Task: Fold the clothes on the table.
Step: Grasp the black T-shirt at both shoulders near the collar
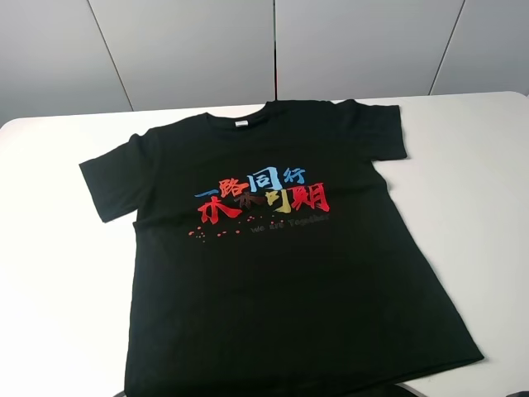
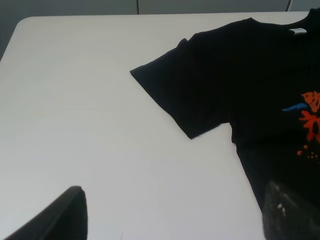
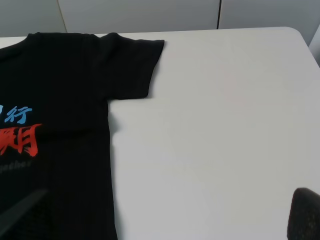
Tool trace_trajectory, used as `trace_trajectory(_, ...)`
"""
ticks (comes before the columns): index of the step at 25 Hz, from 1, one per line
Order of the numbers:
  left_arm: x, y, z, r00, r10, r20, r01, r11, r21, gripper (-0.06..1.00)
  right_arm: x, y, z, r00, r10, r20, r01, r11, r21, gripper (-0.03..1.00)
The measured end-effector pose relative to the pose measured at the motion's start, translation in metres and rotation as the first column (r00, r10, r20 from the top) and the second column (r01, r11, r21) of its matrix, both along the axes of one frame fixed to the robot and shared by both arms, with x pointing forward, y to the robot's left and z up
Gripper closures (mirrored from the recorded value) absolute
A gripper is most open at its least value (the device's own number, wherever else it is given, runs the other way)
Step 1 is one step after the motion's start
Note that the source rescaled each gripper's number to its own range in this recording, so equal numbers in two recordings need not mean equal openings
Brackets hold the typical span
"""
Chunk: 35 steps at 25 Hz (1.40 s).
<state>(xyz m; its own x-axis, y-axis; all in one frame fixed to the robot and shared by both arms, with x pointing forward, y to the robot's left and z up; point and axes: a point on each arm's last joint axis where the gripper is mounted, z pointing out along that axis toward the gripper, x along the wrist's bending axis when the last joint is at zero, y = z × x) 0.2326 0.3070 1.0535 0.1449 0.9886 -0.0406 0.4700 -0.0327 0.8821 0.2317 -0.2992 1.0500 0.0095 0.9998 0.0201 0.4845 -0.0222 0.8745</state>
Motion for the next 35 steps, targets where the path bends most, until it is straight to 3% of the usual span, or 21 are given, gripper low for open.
trace_trajectory(20,0.0002,0.001,0.0001,1.0,0.007,0.002,-0.007,1.0,0.01,-0.04,0.0,0.0,0.0,1.0,0.0,0.0,0.0,1.0,0.0,-0.03)
trace_trajectory(25,0.0002,0.001,0.0001,1.0,0.007,0.002,-0.007,1.0,0.01,-0.04,0.0004,-0.0059,0.001,1.0,-0.01,0.01,0.012,0.993,-0.115,-0.03)
trace_trajectory(35,0.0004,0.0021,0.0001,1.0,0.015,0.005,-0.015,1.0,0.022,-0.04,0.0004,-0.0062,0.001,1.0,-0.018,0.011,0.019,0.994,-0.108,-0.03)
